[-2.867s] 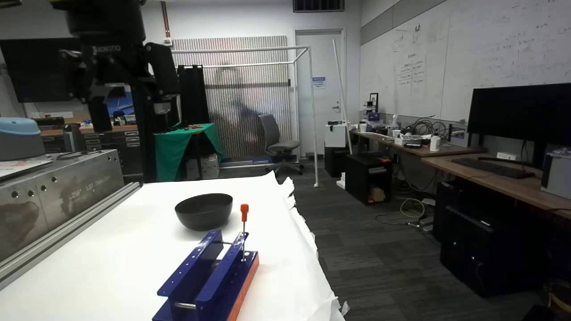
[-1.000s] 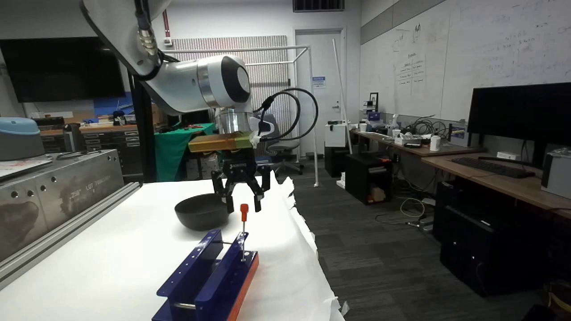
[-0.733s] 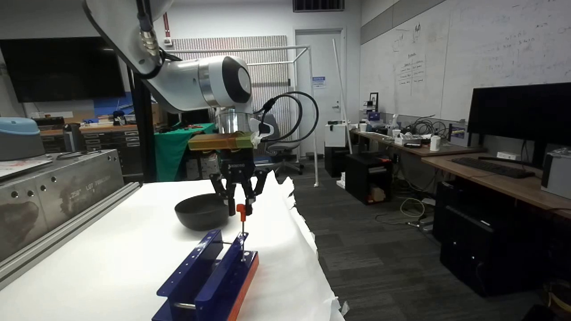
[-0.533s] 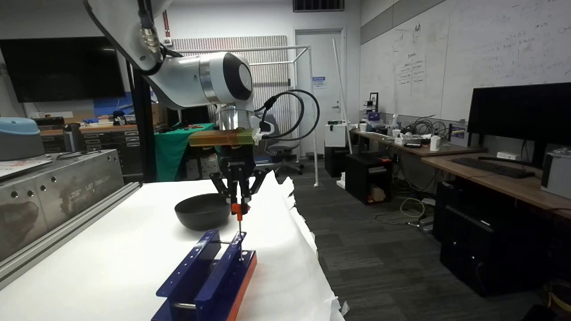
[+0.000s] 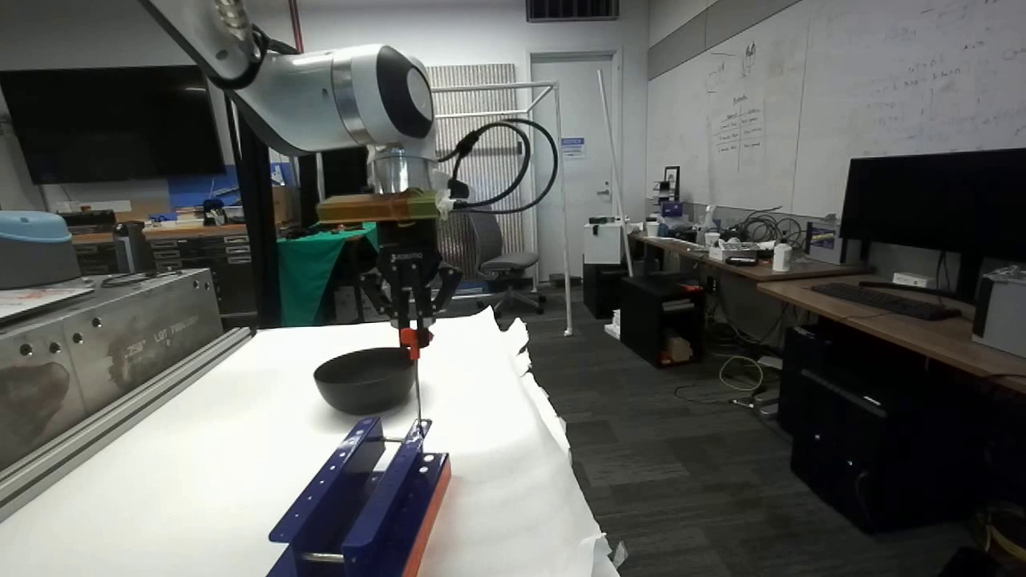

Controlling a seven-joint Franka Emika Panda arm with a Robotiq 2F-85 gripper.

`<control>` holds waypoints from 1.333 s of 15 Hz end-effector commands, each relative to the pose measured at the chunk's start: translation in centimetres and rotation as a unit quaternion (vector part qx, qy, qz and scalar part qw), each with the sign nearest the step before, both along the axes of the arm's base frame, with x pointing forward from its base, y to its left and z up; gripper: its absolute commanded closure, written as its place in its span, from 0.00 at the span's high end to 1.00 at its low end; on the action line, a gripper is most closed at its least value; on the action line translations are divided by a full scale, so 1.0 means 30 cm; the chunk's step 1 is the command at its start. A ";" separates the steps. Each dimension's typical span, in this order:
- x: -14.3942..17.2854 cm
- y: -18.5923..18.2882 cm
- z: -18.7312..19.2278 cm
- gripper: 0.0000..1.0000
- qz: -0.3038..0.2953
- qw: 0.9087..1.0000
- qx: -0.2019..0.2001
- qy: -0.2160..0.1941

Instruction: Put the wrench in the bowl

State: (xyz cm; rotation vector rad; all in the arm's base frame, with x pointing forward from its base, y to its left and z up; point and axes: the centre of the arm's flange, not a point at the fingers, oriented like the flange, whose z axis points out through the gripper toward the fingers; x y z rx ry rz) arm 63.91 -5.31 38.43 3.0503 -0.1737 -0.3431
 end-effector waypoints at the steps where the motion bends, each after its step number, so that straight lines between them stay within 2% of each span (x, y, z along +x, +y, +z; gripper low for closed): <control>1: -0.009 0.097 0.175 0.12 0.024 0.999 -0.005 -0.036; 2: -0.012 0.123 0.216 0.12 0.031 0.998 -0.007 -0.052; 4: -0.023 0.175 0.311 0.12 0.018 0.992 -0.015 -0.123; 6: -0.028 0.219 0.383 0.12 0.000 0.984 -0.001 -0.175; 8: -0.008 0.248 0.388 0.11 -0.045 0.977 0.030 -0.205; 11: 0.039 0.262 0.293 0.10 -0.100 0.960 0.061 -0.254; 15: 0.090 0.261 0.103 0.10 -0.173 0.928 0.097 -0.316; 20: 0.101 0.267 -0.111 0.10 -0.245 0.876 0.127 -0.395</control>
